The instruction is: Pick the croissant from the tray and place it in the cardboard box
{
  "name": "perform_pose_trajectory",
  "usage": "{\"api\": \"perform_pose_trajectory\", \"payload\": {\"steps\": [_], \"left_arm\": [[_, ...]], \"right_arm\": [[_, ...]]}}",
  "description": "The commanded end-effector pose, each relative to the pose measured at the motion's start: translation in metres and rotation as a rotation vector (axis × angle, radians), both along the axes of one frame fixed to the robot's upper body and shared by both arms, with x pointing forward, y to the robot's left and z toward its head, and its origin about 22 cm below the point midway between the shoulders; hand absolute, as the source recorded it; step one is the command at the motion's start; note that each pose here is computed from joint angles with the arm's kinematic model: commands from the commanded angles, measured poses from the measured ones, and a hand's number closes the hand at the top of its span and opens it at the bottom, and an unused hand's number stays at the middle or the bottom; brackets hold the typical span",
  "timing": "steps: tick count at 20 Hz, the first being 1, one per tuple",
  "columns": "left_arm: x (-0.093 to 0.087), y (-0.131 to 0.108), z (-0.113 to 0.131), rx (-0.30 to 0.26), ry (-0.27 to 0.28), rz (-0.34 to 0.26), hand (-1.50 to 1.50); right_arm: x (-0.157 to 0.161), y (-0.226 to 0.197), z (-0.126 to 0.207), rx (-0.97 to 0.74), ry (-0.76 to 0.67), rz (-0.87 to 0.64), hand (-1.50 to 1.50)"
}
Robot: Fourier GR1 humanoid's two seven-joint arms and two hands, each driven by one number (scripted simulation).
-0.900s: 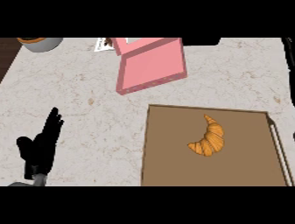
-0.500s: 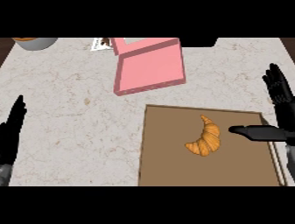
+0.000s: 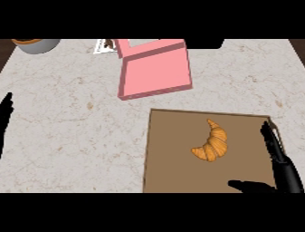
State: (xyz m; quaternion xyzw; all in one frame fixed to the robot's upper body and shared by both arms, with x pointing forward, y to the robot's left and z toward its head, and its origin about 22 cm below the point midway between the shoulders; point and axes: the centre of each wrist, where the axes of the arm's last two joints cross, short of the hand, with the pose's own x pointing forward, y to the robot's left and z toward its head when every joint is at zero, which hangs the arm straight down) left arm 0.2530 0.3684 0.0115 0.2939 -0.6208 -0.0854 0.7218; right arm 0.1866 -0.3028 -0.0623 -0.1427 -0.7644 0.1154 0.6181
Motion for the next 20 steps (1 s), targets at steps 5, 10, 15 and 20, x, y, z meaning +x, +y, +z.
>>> {"api": "perform_pose_trajectory", "payload": {"steps": [5,10,15,20], "left_arm": [[0.01,0.001,0.01,0.007,0.013,-0.022,0.0],[0.017,-0.013,0.008,0.013,-0.001,-0.014,0.0],[0.016,-0.002,0.013,0.029,0.001,-0.014,0.0],[0.002,0.001,-0.004,0.003,0.01,-0.017,0.0]], "right_arm": [[0.01,-0.046,0.026,-0.408,0.055,0.022,-1.5],[0.029,-0.035,0.063,-0.584,0.243,0.14,-1.5],[0.049,-0.029,0.081,-0.719,0.413,0.214,-1.5],[0.071,0.021,0.111,-0.718,0.508,0.288,-1.5]]}}
